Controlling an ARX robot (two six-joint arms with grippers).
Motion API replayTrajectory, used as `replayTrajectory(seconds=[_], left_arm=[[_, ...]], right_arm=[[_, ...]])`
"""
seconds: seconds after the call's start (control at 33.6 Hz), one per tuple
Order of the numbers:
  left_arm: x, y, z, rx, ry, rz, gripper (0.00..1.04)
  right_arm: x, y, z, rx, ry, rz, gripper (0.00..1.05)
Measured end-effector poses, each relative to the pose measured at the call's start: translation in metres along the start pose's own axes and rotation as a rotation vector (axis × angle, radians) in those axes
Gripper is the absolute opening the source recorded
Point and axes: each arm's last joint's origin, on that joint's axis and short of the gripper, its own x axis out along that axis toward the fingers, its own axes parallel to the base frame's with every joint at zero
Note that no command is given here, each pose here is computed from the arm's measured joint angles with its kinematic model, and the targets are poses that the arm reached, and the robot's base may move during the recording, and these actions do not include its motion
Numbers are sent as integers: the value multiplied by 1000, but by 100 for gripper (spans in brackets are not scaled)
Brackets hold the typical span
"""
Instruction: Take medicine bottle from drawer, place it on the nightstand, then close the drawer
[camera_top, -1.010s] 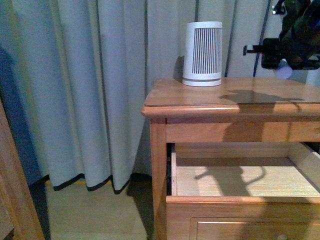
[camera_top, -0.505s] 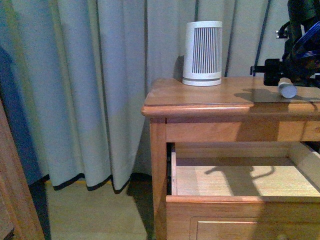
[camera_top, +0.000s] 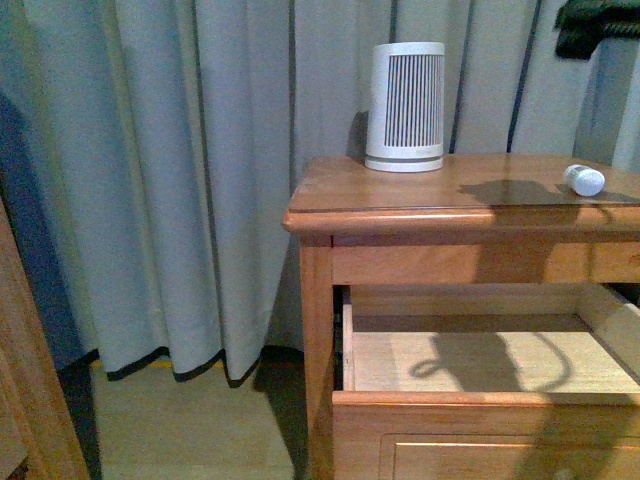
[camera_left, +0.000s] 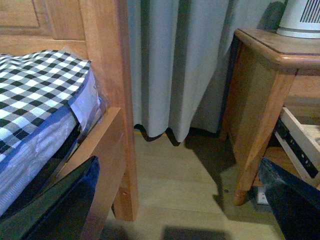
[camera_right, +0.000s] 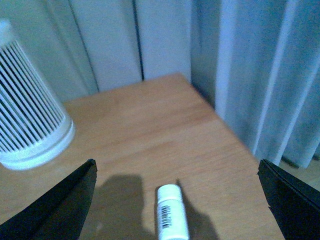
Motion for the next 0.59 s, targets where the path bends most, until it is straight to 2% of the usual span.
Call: replayTrajectory(seconds=[0.12,0.21,0.3,0.39,0.51,0.59], left_arm=[[0,0,0,0,0,0,98],[0,0,0,0,0,0,98],[0,0,0,0,0,0,98],[0,0,0,0,0,0,98],[0,0,0,0,0,0,98],[0,0,0,0,0,0,98]], right_arm=[[-59,-16,15,43,-83,35,98],[-99,-30,10,70,-92,66,98],[-152,-50,-24,84,-50,133,98],[-189,-70,-74,61,25,175,98],[-208,-93,-151,28,238,167,98],[-213,-103,-194,8,333,141,98]])
